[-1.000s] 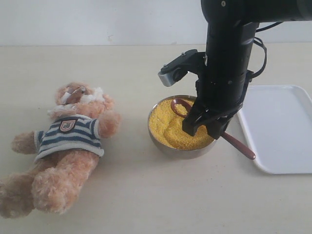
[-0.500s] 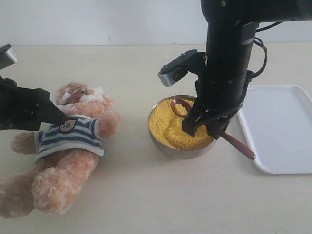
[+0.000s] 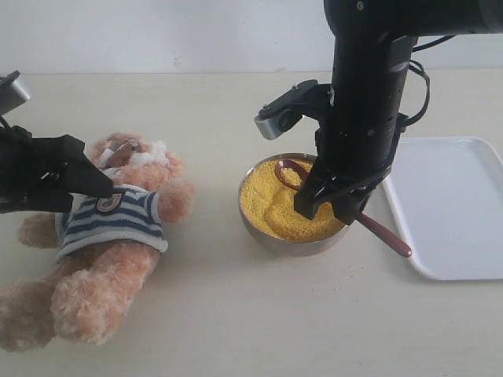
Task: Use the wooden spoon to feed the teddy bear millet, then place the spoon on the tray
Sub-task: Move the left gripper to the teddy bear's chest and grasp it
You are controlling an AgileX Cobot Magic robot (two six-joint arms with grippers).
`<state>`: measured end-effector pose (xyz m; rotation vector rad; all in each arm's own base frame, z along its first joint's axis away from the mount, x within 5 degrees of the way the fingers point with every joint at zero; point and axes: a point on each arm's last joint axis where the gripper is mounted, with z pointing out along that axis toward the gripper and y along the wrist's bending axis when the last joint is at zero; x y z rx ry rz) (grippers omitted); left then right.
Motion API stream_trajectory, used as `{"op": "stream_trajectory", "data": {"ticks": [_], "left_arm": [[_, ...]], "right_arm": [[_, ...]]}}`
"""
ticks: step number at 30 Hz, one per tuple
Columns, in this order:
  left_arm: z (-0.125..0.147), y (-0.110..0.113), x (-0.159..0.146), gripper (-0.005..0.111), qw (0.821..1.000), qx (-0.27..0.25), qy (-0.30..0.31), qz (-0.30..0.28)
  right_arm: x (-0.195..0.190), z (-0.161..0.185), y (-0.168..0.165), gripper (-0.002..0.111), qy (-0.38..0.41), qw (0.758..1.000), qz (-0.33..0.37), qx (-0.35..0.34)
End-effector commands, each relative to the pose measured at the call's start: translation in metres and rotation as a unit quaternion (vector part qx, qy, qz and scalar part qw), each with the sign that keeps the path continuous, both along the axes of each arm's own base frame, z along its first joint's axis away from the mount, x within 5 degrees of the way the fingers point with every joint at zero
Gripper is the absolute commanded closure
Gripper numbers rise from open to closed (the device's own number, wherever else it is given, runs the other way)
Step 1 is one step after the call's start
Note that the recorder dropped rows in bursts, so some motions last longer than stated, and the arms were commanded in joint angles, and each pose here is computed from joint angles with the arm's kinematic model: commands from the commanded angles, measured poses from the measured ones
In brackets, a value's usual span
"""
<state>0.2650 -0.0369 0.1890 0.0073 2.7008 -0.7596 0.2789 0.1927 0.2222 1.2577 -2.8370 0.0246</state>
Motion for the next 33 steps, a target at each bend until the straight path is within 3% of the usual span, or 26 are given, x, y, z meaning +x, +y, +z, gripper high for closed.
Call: {"op": "stream_trajectory", "data": {"ticks": [1, 4, 11, 16, 22, 33], "left_arm": [[0.002, -0.005, -0.002, 0.032, 0.999, -0.024, 0.022, -0.006], [0.002, -0.006, -0.005, 0.031, 0.999, -0.029, 0.037, -0.016], [-0.008, 0.009, -0.011, 0.031, 0.994, 0.065, 0.085, 0.015], [-0.007, 0.008, -0.008, 0.031, 0.995, 0.052, 0.078, 0.034], [-0.009, -0.009, -0.002, 0.031, 0.997, 0.066, 0.043, 0.016], [-0.052, -0.014, 0.004, 0.031, 0.991, 0.069, 0.113, 0.004]], "right_arm": [[0.001, 0.005, -0.002, 0.109, -0.005, 1.0, -0.002, 0.004], [0.001, 0.005, -0.002, 0.109, -0.005, 1.0, -0.001, 0.004], [0.001, 0.005, -0.002, 0.109, -0.005, 1.0, -0.001, 0.004], [0.001, 0.005, -0.002, 0.109, -0.005, 1.0, 0.001, 0.004], [0.001, 0.005, -0.002, 0.109, -0.005, 1.0, 0.002, 0.004], [0.0, 0.005, -0.002, 0.109, -0.003, 1.0, 0.001, 0.007]]}}
